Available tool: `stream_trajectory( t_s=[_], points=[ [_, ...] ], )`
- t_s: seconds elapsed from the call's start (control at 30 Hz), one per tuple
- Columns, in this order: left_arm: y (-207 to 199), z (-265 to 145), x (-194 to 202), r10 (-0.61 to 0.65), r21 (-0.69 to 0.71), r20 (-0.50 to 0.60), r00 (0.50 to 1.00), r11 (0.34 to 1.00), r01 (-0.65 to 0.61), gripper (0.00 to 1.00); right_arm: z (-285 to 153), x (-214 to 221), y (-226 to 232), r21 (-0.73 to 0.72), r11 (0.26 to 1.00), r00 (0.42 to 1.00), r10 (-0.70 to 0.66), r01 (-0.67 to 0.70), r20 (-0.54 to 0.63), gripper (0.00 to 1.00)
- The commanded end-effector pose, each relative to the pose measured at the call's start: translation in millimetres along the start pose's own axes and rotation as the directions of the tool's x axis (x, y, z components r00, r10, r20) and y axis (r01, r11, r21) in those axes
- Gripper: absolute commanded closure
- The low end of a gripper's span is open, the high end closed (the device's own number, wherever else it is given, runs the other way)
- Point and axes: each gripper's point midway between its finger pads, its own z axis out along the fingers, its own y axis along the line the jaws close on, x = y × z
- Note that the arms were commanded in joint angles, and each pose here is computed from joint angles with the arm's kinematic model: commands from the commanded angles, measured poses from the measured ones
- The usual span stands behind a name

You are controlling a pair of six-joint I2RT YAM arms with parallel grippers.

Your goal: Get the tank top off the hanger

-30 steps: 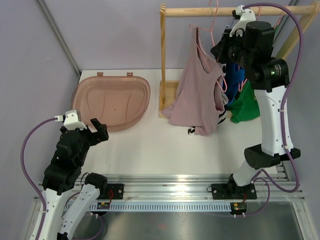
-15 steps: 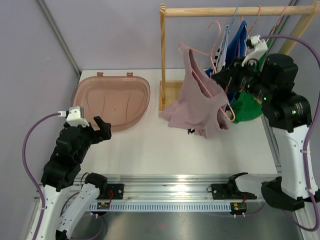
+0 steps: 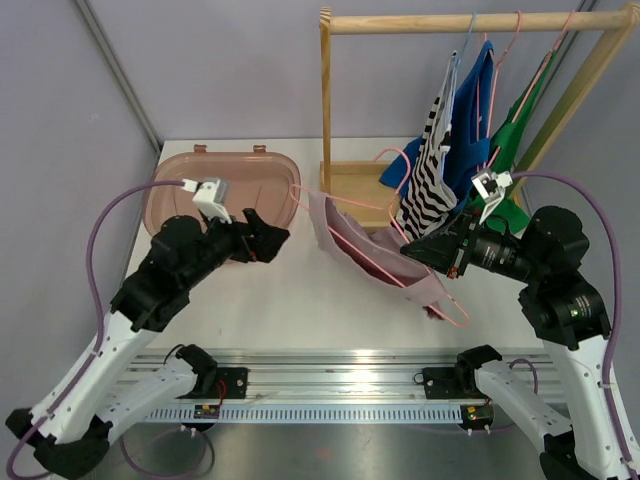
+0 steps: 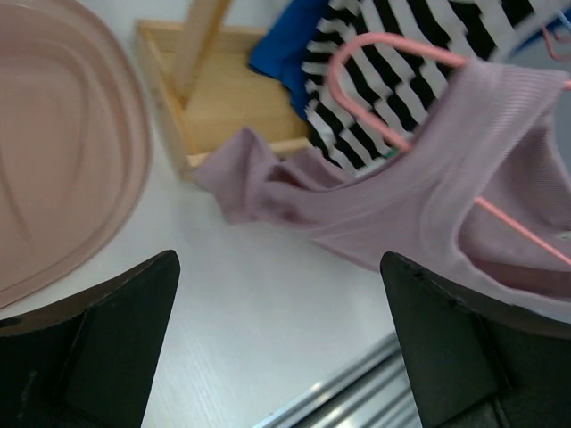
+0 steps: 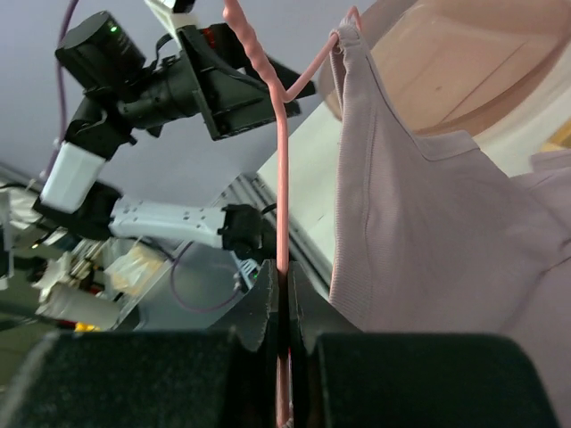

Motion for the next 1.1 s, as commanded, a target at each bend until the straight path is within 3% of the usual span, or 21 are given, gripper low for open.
stream_trajectory(
  t_s=[0.0, 0.1, 0.27, 0.47, 0.67, 0.83, 0.9, 1.03, 1.07],
  points=[
    [-39.9, 3.2, -30.4, 0.017, 0.065, 0.133, 0.991, 0.998, -0.026, 0.01, -5.8, -0.4, 36.9, -0.19, 0.982, 1.0, -0.004, 0.005, 0.006, 1.0],
    [-54.2, -0.2, -27.0, 0.051, 0.057, 0.173, 0.984, 0.996, -0.062, 0.01, -7.9, 4.5, 28.2, -0.132, 0.991, 1.0, -0.002, 0.002, -0.001, 1.0],
    [-86.7, -0.6, -9.3, 0.104, 0.126, 0.16, 0.982, 0.984, -0.125, 0.01, -12.6, 7.0, 36.1, -0.156, 0.988, 1.0, 0.008, -0.009, -0.008, 1.0],
    [-102.6, 14.9, -7.2, 0.2, 0.016, 0.184, 0.962, 0.978, -0.206, 0.03, -17.0, 12.5, 42.1, -0.18, 0.983, 1.0, 0.028, -0.03, -0.012, 1.0],
    [-91.1, 24.2, -16.9, 0.217, -0.109, 0.218, 0.952, 0.974, -0.197, 0.17, -24.0, 21.5, 45.4, -0.183, 0.983, 1.0, 0.022, -0.026, -0.022, 1.0],
    [-90.2, 28.4, -20.3, 0.23, -0.14, 0.232, 0.945, 0.969, -0.202, 0.58, -26.1, 28.2, 41.6, -0.163, 0.986, 0.999, 0.018, -0.023, -0.037, 1.0],
    [-89.3, 30.5, -19.7, 0.242, -0.151, 0.233, 0.942, 0.966, -0.211, 0.59, -26.8, 31.4, 41.6, -0.165, 0.986, 0.999, 0.02, -0.027, -0.047, 1.0],
    [-81.1, 31.1, -22.1, 0.255, -0.207, 0.232, 0.939, 0.956, -0.208, 1.0, -28.8, 35.0, 38.2, -0.148, 0.989, 0.999, 0.0, -0.006, -0.041, 1.0],
    [-76.2, 29.1, -24.6, 0.248, -0.234, 0.238, 0.939, 0.953, -0.192, 1.0, -28.1, 35.0, 32.7, -0.118, 0.993, 0.999, -0.004, 0.0, -0.036, 1.0]
  ],
)
